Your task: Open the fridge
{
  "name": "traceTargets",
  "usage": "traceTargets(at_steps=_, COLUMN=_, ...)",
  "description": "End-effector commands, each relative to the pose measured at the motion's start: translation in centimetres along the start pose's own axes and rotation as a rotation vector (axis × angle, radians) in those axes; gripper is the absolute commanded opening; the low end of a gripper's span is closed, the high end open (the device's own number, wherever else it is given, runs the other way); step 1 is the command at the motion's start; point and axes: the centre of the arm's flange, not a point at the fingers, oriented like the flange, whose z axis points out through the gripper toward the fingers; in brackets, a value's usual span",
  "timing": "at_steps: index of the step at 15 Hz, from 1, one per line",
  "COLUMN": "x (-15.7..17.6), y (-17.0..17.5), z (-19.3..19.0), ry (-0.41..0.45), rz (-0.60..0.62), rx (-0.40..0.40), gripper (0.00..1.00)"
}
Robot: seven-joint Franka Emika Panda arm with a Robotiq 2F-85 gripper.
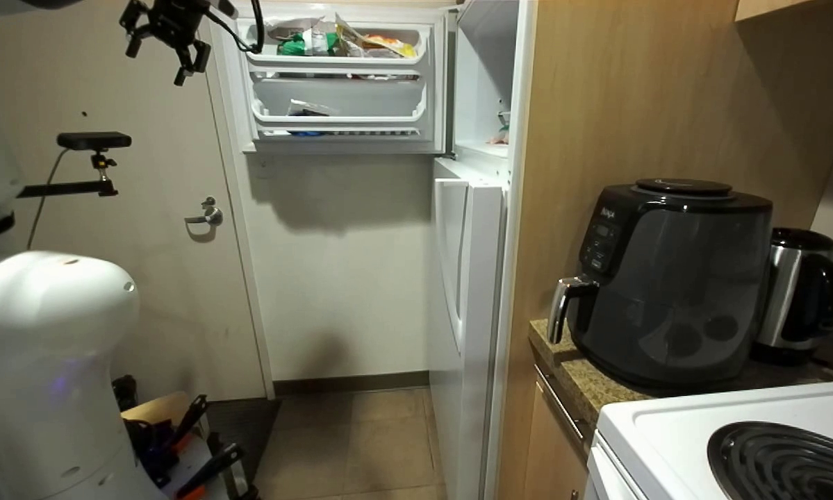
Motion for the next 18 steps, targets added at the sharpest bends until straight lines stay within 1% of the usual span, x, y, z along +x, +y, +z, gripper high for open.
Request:
traceTargets(at_steps=1, x=-3.5, y=-0.1, z=1.1, ry=0.016, rz=0.036, rx=0.021, gripper=1.0)
traceTargets(at_steps=4, x=-4.4, y=0.3, z=0.9, ry=-0.006, rz=0.015, rx=-0.055, gripper=1.0)
traceTargets(at_steps=8, x=-4.7, y=1.6, z=1.1, ry=-0.047, rz=-0.028, rx=-0.218, gripper=1.0)
traceTargets(at_steps=12, x=-4.1, y=3.2, z=2.5, ry=-0.08, rz=-0.085, rx=-0.344, gripper=1.0)
traceTargets(at_steps=15, x=-3.2, y=4.1, z=3.8, ry=-0.089, rz=-0.136, rx=-0.422, gripper=1.0)
traceTargets(at_steps=18, x=-2.4, y=5.1, z=5.2, ry=-0.067, rz=-0.171, rx=-0.478, gripper=1.0)
